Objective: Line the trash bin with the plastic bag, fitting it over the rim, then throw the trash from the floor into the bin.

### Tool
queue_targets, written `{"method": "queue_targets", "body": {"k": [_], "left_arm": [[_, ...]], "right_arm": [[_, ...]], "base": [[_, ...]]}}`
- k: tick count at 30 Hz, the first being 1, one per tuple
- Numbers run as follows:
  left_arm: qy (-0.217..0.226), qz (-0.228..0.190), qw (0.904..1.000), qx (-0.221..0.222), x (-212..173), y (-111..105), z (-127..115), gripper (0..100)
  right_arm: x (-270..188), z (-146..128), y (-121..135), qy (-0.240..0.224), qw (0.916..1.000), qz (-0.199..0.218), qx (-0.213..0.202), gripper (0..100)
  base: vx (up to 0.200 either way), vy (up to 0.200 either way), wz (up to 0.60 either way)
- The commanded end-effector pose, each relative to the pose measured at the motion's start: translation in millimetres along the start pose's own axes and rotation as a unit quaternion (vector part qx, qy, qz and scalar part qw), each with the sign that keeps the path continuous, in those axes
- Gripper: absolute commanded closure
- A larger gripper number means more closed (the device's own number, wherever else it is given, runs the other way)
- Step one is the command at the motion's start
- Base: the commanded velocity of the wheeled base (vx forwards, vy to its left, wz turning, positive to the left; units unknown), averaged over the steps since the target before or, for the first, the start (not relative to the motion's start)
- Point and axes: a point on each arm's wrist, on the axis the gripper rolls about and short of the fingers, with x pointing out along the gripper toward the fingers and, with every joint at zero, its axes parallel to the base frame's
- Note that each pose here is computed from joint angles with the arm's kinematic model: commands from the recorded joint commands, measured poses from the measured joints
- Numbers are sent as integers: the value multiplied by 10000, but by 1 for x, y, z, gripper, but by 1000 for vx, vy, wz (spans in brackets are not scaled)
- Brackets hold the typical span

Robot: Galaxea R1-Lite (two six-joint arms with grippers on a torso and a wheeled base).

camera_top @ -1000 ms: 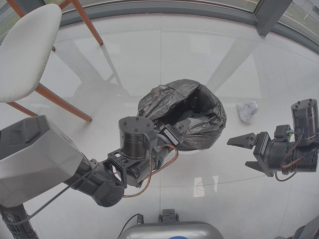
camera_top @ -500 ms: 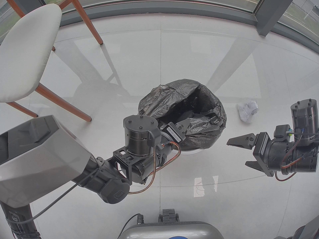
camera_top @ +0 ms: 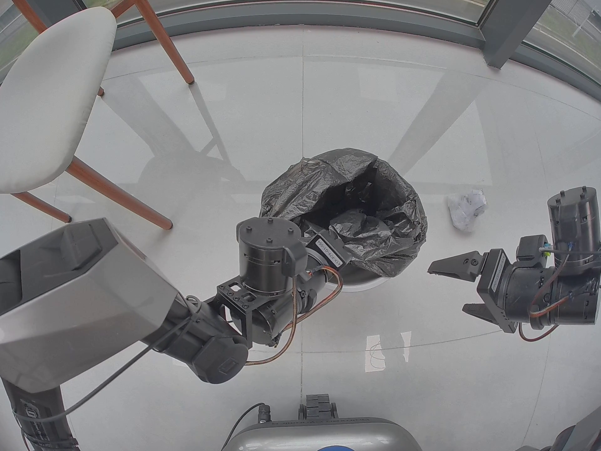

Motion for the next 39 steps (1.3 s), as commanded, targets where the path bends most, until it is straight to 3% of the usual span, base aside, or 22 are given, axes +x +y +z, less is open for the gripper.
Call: {"method": "queue_targets", "body": {"k": [1,6,16,25,35,36,39], "left_arm": [[-5,-16,10000,-50,-14,-12,9,100],[125,135,9996,-209,-31,-18,13,100],[548,725,9956,-237,-54,5,-3,100],[688,769,9937,-437,-56,5,-14,100],[574,736,9948,-416,-68,1,-4,100],[577,743,9947,-415,-70,1,-3,0],[643,852,9936,-382,-76,7,-5,0]], "right_arm": [[1,0,0,-1,10000,-6,-3,0],[1,0,-1,2,10000,-22,1,0],[1,1,-1,-9,10000,-29,2,0],[-1,1,-1,-39,9999,-22,-92,0],[0,1,-1,-31,9999,-35,-93,0],[0,1,-1,-31,9999,-35,-93,0],[1,1,-1,-26,9999,-41,-93,0]], "base": [[0,0,0],[0,0,0],[0,0,0],[0,0,0],[0,0,0],[0,0,0],[0,0,0]]}}
